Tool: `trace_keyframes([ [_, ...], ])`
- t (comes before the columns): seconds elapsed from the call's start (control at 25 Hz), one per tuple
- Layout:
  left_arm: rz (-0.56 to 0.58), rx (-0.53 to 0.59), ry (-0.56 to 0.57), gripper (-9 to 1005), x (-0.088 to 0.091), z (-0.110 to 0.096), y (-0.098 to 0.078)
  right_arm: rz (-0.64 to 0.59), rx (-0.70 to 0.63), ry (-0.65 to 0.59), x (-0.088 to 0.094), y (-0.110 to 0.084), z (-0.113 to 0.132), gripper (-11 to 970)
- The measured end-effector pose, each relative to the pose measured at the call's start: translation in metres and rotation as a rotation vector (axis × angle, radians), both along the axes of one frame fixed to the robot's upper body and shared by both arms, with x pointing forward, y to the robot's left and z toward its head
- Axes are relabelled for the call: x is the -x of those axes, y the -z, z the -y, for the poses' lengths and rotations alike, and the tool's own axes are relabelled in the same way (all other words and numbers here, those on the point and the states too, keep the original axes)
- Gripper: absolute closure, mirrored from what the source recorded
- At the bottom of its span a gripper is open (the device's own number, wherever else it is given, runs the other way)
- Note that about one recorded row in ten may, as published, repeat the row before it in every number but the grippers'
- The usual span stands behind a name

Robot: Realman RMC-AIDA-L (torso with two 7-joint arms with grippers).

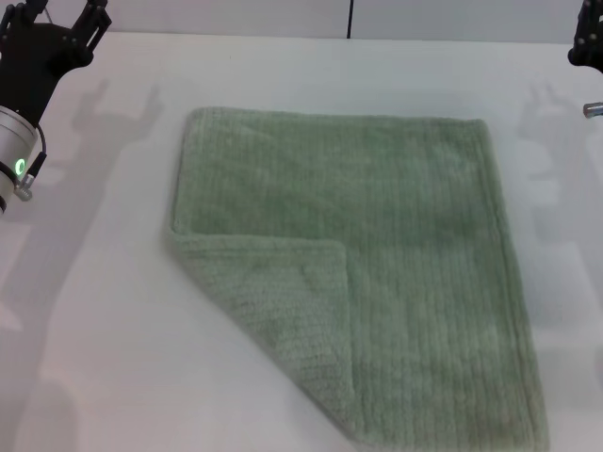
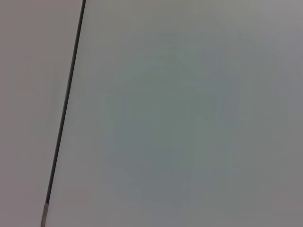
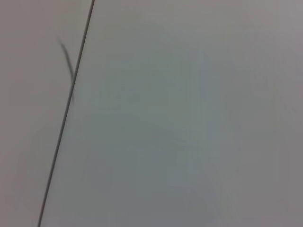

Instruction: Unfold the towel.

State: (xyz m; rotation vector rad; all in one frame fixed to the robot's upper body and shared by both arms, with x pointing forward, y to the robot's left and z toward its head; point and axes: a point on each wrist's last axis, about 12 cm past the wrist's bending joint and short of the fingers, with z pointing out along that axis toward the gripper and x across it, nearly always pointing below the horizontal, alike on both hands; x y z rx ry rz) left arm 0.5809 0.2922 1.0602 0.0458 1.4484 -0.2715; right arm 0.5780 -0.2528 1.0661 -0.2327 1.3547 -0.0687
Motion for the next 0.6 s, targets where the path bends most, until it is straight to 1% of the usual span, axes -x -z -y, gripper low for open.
trace_keyframes([
  [0.2, 0.001, -0.003, -0.001, 197, 0.000, 0.000, 0.000, -0.042, -0.023, -0.023, -0.004, 0.000, -0.010, 765],
  [0.28, 0.001, -0.003, -0.001, 197, 0.000, 0.000, 0.000, -0.083, -0.033, -0.041, -0.008, -0.002, -0.020, 844],
  [0.4, 0.004, -0.007, -0.001, 197, -0.001, -0.001, -0.001, -0.107, -0.016, -0.047, -0.011, -0.005, -0.027, 962],
  [0.44, 0.004, -0.008, -0.002, 197, 0.000, -0.001, -0.001, -0.126, 0.005, -0.049, -0.013, -0.006, -0.031, 962],
  [0.48, 0.004, -0.008, -0.002, 197, 0.000, -0.001, -0.001, -0.168, 0.055, -0.052, -0.018, -0.013, -0.039, 961],
  [0.52, 0.004, -0.008, -0.002, 197, 0.000, -0.001, -0.001, -0.168, 0.055, -0.052, -0.018, -0.013, -0.039, 961],
  [0.6, 0.003, -0.009, -0.003, 197, -0.001, -0.001, -0.001, -0.215, 0.094, -0.060, -0.024, -0.023, -0.046, 960],
])
